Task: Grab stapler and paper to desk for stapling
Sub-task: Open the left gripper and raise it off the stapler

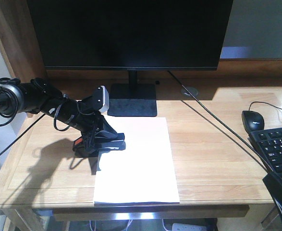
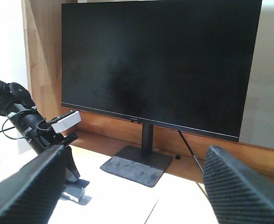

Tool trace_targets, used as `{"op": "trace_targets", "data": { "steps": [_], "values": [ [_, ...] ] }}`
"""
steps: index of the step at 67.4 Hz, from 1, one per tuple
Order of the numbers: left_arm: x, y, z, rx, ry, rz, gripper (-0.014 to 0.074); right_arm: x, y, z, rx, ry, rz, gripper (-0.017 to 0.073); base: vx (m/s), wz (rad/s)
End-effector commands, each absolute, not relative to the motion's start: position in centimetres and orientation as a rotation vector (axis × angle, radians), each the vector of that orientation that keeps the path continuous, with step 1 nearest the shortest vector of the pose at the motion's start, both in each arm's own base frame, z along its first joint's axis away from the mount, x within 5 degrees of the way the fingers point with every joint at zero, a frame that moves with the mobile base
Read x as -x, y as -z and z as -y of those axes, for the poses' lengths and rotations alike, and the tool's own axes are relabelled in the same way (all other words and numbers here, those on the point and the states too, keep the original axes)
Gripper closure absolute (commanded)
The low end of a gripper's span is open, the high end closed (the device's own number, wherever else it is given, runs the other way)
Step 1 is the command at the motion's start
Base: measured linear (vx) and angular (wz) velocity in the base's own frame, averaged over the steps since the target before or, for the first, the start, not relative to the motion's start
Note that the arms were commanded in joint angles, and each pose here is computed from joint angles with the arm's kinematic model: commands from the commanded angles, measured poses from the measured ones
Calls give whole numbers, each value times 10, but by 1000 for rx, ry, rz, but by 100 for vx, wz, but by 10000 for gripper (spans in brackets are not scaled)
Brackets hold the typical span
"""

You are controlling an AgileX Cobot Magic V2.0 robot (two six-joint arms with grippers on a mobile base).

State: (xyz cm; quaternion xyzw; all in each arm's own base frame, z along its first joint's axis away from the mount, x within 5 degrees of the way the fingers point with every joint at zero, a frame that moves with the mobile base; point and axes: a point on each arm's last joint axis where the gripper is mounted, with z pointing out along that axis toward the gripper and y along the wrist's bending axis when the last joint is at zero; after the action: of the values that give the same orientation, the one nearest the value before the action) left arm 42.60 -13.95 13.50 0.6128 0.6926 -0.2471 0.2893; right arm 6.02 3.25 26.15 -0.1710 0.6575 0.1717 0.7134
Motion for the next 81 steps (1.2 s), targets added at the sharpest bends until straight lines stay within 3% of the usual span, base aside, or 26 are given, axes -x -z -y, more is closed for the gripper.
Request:
{"op": "trace_targets", "data": {
  "steps": [1,22,32,46,65,72,81],
  "values": [
    [-423,-143,140,-1712,593,-1833,600,-61,-271,-31,409,-314,-1423,-22,0,0],
    [-418,-158,141,-1697,643,-1839,600,-61,-271,-31,409,-314,-1423,-22,0,0],
    [-415,-198,135,-1599,565,-1897,600,-61,-271,-31,409,-314,-1423,-22,0,0],
    [-400,-267,117,-1450,310,-2013,600,-61,-271,-31,409,-314,-1423,-22,0,0],
    [-365,-344,83,-965,27,-2259,600,-61,-271,-31,409,-314,-1423,-22,0,0],
    [-350,-368,74,-599,60,-2333,600,-61,-271,-31,409,-314,-1423,-22,0,0],
    [-332,-396,65,-320,80,-2299,600,-61,-271,-31,409,-314,-1423,-22,0,0]
  ]
}}
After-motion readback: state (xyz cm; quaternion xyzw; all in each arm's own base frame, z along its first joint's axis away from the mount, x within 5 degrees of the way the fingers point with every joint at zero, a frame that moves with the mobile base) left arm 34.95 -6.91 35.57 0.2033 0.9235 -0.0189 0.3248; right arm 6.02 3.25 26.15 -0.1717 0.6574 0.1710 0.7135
